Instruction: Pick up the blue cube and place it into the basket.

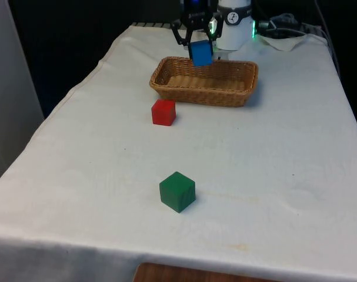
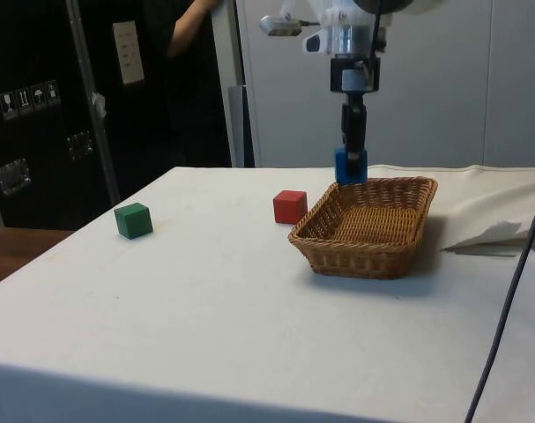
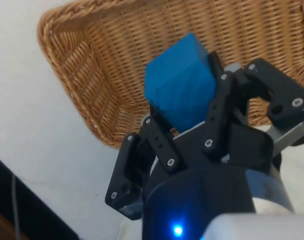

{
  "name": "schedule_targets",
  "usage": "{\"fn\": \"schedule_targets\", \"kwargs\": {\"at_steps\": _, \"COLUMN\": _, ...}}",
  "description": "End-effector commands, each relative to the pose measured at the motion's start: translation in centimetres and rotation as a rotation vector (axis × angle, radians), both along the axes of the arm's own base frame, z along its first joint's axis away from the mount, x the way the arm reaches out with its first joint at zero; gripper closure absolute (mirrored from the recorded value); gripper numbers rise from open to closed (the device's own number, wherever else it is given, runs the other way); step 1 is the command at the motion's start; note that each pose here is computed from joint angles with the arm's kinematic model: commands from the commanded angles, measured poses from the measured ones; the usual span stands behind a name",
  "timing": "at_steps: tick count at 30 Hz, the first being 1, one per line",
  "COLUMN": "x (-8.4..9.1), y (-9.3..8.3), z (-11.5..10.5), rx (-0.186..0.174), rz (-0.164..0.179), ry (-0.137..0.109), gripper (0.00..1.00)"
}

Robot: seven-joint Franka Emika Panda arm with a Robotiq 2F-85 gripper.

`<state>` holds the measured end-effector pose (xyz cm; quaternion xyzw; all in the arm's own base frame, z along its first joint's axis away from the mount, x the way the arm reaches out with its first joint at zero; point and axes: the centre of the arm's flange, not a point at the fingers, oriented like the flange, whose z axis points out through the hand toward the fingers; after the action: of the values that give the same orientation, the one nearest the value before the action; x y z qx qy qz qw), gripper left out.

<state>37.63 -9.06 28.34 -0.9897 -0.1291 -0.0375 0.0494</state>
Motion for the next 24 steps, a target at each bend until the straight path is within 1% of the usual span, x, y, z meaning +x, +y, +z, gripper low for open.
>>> {"fn": "schedule_targets", "kwargs": {"at_steps": 1, "x": -0.2, "y": 0.0, "z": -0.3, "rx": -0.021, "rz": -0.006, "ry": -0.005, "gripper": 0.99}}
{"fn": "schedule_targets", "kwargs": {"at_steps": 7, "x": -1.2, "y": 0.2, "z": -1.6, "rx": -0.038, "rz": -0.013, "ry": -0.008, "gripper": 0.99}}
{"fn": "schedule_targets", "kwargs": {"at_steps": 8, "x": -1.3, "y": 0.3, "z": -1.4, "rx": -0.018, "rz": -0.011, "ry": -0.004, "gripper": 0.99}}
{"fn": "schedule_targets", "kwargs": {"at_steps": 9, "x": -1.5, "y": 0.2, "z": -1.9, "rx": -0.041, "rz": -0.016, "ry": -0.009, "gripper": 0.99}}
{"fn": "schedule_targets", "kwargs": {"at_steps": 14, "x": -2.0, "y": 0.2, "z": -2.7, "rx": -0.052, "rz": -0.020, "ry": -0.014, "gripper": 0.99}}
{"fn": "schedule_targets", "kwargs": {"at_steps": 15, "x": -2.2, "y": 0.2, "z": -3.0, "rx": -0.058, "rz": -0.023, "ry": -0.019, "gripper": 0.99}}
{"fn": "schedule_targets", "kwargs": {"at_steps": 16, "x": -2.2, "y": 0.2, "z": -3.0, "rx": -0.058, "rz": -0.023, "ry": -0.019, "gripper": 0.99}}
{"fn": "schedule_targets", "kwargs": {"at_steps": 17, "x": -2.1, "y": 0.4, "z": -2.7, "rx": -0.036, "rz": -0.017, "ry": -0.011, "gripper": 0.99}}
{"fn": "schedule_targets", "kwargs": {"at_steps": 18, "x": -2.3, "y": 0.2, "z": -3.2, "rx": -0.059, "rz": -0.023, "ry": -0.020, "gripper": 0.99}}
{"fn": "schedule_targets", "kwargs": {"at_steps": 24, "x": -3.3, "y": 0.4, "z": -4.9, "rx": -0.069, "rz": -0.026, "ry": -0.030, "gripper": 0.99}}
